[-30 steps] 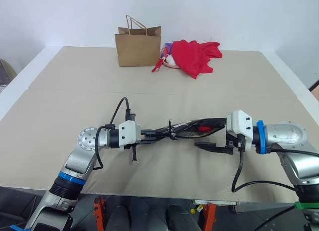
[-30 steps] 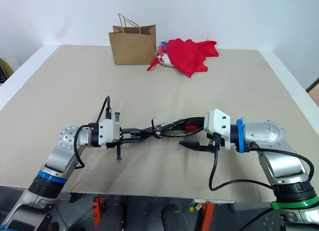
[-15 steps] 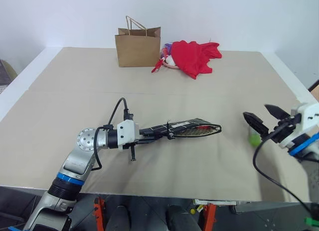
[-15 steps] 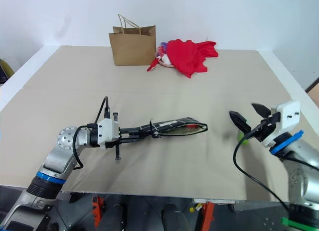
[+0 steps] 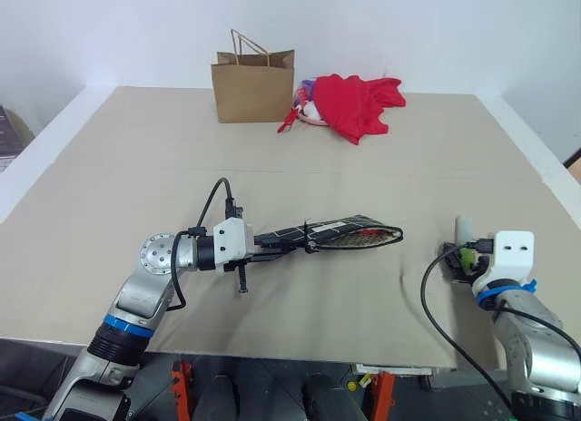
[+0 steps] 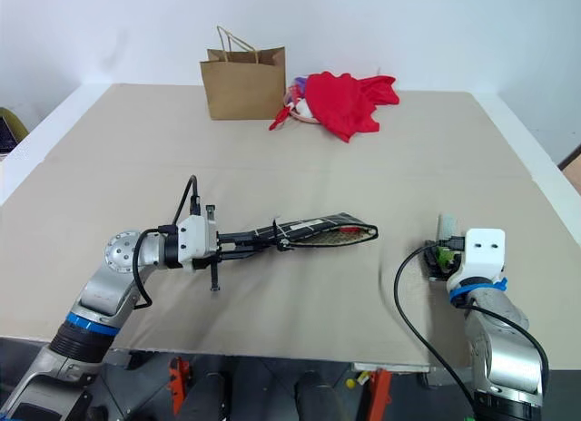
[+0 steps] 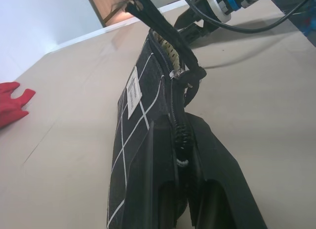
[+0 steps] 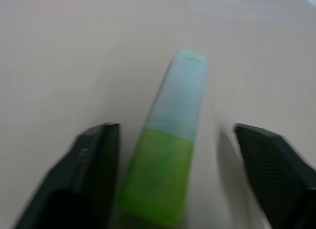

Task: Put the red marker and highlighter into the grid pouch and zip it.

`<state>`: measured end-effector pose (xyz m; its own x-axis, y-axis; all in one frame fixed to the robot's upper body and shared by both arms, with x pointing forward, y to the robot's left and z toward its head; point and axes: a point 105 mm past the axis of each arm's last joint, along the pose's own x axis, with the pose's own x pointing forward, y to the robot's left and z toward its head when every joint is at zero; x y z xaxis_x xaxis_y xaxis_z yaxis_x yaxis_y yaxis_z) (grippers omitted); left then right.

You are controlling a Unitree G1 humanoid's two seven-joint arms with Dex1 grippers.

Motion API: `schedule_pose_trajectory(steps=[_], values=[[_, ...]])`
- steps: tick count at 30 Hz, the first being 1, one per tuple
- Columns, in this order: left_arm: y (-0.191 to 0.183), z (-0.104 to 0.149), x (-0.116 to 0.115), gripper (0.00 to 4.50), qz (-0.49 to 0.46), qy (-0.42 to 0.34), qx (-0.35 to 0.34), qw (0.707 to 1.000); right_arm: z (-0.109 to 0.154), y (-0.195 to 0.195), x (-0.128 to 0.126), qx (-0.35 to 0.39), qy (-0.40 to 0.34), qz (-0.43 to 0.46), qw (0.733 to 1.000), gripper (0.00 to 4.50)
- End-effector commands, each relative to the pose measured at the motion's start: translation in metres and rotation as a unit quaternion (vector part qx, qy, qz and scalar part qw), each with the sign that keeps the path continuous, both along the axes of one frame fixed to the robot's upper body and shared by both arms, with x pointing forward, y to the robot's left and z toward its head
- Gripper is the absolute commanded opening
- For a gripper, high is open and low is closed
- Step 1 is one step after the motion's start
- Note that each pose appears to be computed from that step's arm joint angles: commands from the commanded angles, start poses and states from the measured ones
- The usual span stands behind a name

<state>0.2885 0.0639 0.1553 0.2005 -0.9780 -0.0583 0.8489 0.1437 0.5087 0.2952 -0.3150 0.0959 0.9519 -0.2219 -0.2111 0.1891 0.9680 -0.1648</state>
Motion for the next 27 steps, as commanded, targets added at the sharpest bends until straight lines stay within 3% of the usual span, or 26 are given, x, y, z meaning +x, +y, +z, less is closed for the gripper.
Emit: schedule_pose_trajectory(steps=[1,3,4,10,12,14,16,19,22,27], values=[[0.000,0.012,-0.002,0.00,0.001,-0.022,-0.008,1.000,-0.020,-0.012,-0.012,0.000,0.047,-0.037,0.998,2.27],[0.001,0.011,-0.002,0.00,0.002,-0.022,-0.007,1.000,-0.021,-0.010,-0.013,0.005,0.051,-0.035,0.998,1.28],[0.001,0.011,-0.001,0.00,0.003,-0.022,-0.007,1.000,-0.021,-0.009,-0.013,0.006,0.052,-0.034,0.998,1.08],[0.001,0.011,-0.001,0.00,0.004,-0.023,-0.007,1.000,-0.008,0.004,-0.005,0.011,0.022,0.006,1.000,1.10],[0.001,0.011,-0.001,0.00,0.002,-0.022,-0.006,1.000,0.035,0.037,0.010,0.025,-0.065,0.126,0.990,1.10],[0.001,0.010,-0.001,0.00,-0.002,-0.021,-0.003,1.000,0.070,0.065,0.012,0.005,-0.118,0.242,0.963,1.10],[0.000,0.010,-0.001,0.00,-0.006,-0.021,-0.001,1.000,0.088,0.080,0.009,-0.033,-0.136,0.323,0.936,1.10],[0.000,0.010,0.000,0.00,-0.010,-0.020,0.000,1.000,0.112,0.107,-0.005,-0.079,-0.146,0.474,0.865,1.10],[0.000,0.010,0.000,0.00,-0.015,-0.020,0.002,1.000,0.115,0.119,-0.021,-0.128,-0.115,0.580,0.796,1.10],[0.001,0.010,0.002,0.00,-0.019,-0.023,0.004,1.000,0.111,0.125,-0.036,-0.154,-0.047,0.668,0.727,1.10]])
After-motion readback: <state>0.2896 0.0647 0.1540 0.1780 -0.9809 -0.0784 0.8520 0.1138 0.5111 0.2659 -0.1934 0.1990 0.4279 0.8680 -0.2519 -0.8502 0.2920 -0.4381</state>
